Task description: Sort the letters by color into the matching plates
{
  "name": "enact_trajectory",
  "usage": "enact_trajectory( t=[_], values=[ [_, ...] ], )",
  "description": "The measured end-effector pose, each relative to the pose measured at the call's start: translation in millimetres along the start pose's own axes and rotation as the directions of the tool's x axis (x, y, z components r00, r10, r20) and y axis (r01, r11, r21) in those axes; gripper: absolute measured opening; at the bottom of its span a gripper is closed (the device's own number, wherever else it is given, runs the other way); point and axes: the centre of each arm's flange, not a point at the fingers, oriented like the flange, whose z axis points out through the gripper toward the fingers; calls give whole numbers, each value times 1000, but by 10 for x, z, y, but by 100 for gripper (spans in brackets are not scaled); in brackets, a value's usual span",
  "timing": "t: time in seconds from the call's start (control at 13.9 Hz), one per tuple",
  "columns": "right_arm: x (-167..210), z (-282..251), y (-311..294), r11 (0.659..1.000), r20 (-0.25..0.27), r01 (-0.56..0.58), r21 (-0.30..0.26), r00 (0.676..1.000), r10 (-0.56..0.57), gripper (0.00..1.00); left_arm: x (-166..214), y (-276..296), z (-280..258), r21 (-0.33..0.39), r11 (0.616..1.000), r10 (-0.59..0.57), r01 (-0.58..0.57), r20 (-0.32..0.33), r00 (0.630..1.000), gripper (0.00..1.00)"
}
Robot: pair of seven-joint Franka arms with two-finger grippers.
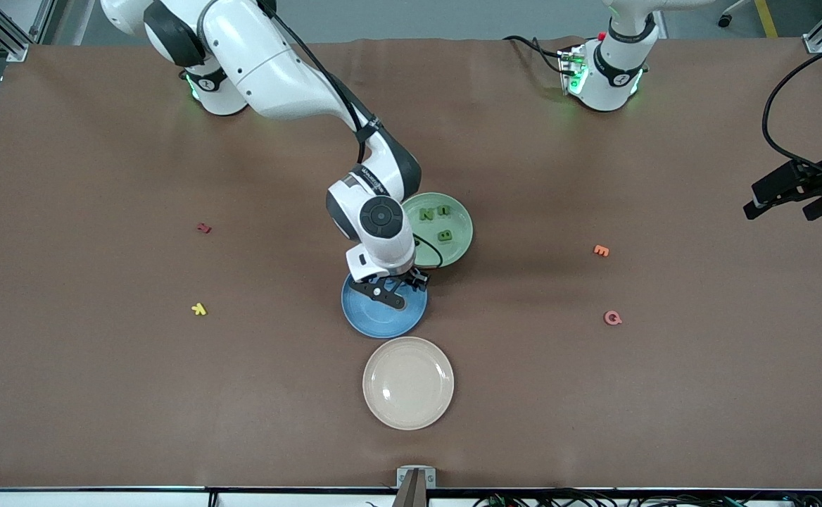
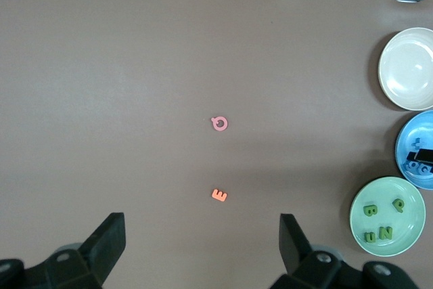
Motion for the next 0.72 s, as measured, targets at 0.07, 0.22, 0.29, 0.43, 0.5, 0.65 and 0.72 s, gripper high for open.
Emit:
enact_trajectory(
  t=[0.07, 0.22, 0.29, 0.43, 0.5, 0.65, 0.72],
  values=[
    [31, -38, 3, 1000, 2, -1, -11, 1000, 1, 94, -1, -1, -2, 3, 1000, 1, -1, 0, 1000, 100],
    [149, -136, 48, 999, 13, 29, -46, 1000, -29, 100, -1, 13, -3, 9, 1000, 5, -5, 0, 1000, 100],
    [251, -209, 96, 996, 21, 59, -59, 998, -58, 100, 0, 39, -15, 10, 1000, 10, -10, -3, 1000, 100],
    [518, -377, 263, 990, 47, 108, -90, 993, -104, 100, 4, 128, -66, 10, 1000, 26, -26, -14, 1000, 100],
    [661, -483, 389, 985, 73, 131, -115, 990, -123, 100, 3, 178, -79, 10, 999, 36, -35, -17, 999, 100],
    [927, -744, 653, 973, 117, 171, -153, 981, -154, 100, -10, 262, -76, 11, 999, 51, -51, -11, 999, 100],
    [1060, -894, 805, 968, 127, 192, -163, 977, -173, 100, -25, 273, -70, 19, 998, 56, -56, -1, 998, 100]
  ],
)
